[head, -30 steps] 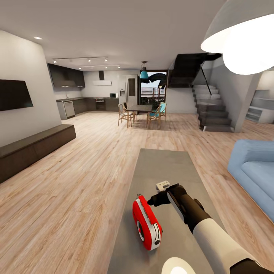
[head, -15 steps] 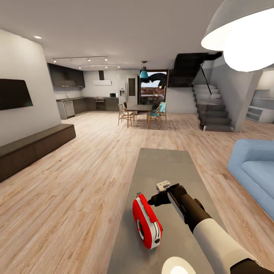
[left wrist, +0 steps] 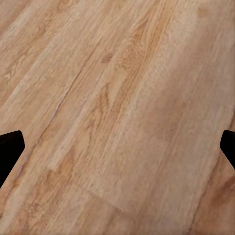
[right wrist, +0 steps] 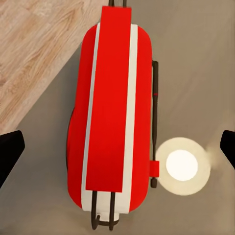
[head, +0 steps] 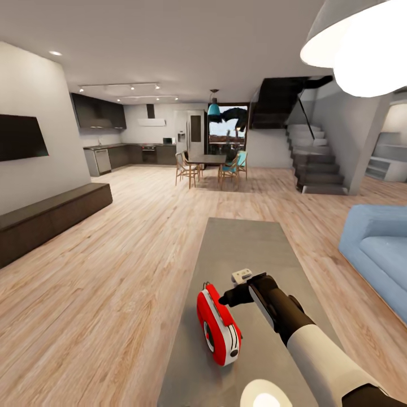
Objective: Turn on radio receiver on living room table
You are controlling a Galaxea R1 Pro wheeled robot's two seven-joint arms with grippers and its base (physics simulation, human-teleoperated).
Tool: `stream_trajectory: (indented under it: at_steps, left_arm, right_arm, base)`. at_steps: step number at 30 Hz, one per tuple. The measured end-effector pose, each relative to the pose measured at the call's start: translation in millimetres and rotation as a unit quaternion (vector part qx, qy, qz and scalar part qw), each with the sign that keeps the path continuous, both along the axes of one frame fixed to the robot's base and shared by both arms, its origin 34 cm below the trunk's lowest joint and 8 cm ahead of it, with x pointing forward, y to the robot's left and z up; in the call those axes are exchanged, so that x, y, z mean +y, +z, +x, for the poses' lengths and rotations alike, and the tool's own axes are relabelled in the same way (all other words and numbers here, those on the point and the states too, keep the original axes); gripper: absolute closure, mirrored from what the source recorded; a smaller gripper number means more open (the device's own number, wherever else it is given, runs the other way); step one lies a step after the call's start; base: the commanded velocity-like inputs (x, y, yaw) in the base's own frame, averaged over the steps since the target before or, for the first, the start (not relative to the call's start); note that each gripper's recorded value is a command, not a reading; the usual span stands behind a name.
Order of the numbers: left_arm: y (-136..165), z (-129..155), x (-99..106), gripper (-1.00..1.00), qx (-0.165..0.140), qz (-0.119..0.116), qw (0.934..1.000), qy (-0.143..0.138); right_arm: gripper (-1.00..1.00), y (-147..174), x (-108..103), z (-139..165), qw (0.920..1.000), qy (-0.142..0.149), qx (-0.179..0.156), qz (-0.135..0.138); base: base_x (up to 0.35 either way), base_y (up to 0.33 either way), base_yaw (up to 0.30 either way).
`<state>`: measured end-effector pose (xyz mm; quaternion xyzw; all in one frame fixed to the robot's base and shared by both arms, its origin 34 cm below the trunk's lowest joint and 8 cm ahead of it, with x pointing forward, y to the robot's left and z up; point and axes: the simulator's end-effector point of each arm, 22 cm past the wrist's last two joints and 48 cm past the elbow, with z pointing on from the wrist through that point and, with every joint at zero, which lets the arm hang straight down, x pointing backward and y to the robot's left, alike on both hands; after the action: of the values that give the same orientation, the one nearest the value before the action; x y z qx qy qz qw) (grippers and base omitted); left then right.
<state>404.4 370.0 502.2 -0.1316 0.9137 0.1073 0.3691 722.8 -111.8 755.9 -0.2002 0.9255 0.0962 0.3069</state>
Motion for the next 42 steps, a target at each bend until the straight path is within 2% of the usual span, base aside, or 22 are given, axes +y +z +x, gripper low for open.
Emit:
stream_trajectory:
  at_steps: [35, 42]
  left_arm:
    - [-66.9, -7.6, -0.9, -1.00, 0.000, 0.000, 1.0000, 0.000]
    - [-67.2, -7.7, -1.2, -1.00, 0.000, -0.001, 1.0000, 0.000]
  right_arm:
    - [-1.00, -66.3, 0.7, -8.0, 1.0000, 0.001, -0.001, 0.000]
    - [-1.00, -66.1, 0.9, -8.0, 1.0000, 0.002, -0.001, 0.000]
  base:
    - [0.000, 0.000, 0.000]
    - [0.000, 0.000, 0.000]
